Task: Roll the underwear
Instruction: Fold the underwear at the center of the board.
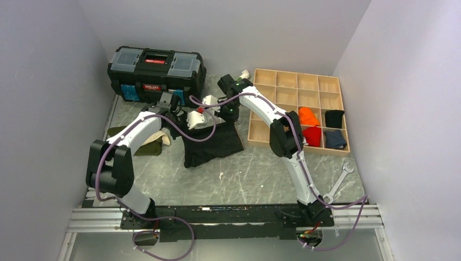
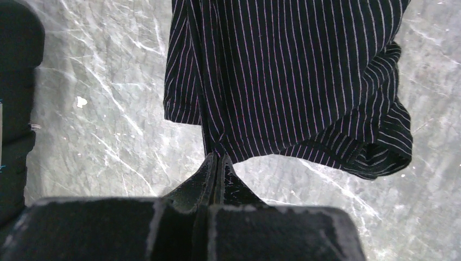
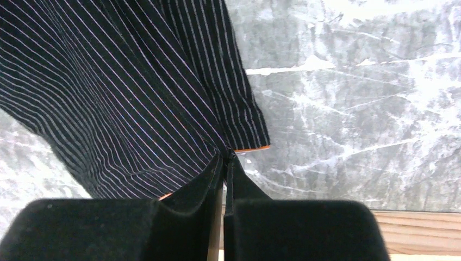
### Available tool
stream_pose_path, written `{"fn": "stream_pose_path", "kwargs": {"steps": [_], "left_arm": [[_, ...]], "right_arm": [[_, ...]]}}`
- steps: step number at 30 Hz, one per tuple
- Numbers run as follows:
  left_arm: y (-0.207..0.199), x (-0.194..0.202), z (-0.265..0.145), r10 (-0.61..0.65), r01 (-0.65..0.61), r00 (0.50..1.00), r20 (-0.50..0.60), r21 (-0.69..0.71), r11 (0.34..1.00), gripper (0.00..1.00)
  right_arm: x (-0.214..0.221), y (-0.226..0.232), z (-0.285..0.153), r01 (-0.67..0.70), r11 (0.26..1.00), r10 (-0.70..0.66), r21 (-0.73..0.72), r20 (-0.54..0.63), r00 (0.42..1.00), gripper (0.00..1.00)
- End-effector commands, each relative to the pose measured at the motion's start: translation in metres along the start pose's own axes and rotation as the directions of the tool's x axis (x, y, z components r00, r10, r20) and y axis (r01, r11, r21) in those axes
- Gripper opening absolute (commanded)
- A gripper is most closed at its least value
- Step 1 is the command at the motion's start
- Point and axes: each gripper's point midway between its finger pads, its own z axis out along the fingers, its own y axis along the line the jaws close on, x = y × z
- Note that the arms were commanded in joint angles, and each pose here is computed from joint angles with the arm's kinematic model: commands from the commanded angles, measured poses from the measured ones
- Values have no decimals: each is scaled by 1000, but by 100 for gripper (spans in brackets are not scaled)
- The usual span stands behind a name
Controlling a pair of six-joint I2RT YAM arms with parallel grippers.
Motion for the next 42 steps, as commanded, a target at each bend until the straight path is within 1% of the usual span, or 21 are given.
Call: {"fn": "stream_pose_path", "kwargs": {"steps": [1,7,15,24,29,33,40,42], "left_arm": [[22,-3,2,23,-23,1000,-4,-55,998,2],[30,2,13,11,-12,1000,-19,-65,998,7],[42,3,24,-3,1,1000,-23,-91,996,7],[51,4,36,-17,14,999,-34,-89,996,8],[54,6,41,-23,19,999,-39,-101,995,10],[59,6,44,-36,32,999,-31,-122,992,12],[66,9,49,-57,51,998,-29,-172,984,15],[67,9,50,-62,56,998,-24,-181,982,17]], "right_arm": [[-8,-27,-2,42,995,-43,89,15,999,7],[-3,-28,9,37,996,-38,82,2,999,11],[5,-29,19,23,996,-22,86,-21,1000,15],[10,-38,24,15,992,-9,123,-47,999,26],[10,-40,24,-5,990,10,140,-33,999,28],[8,-45,16,-51,986,50,158,10,999,31],[11,-48,6,-125,978,115,168,70,991,34],[10,-48,2,-142,976,128,165,92,988,35]]}}
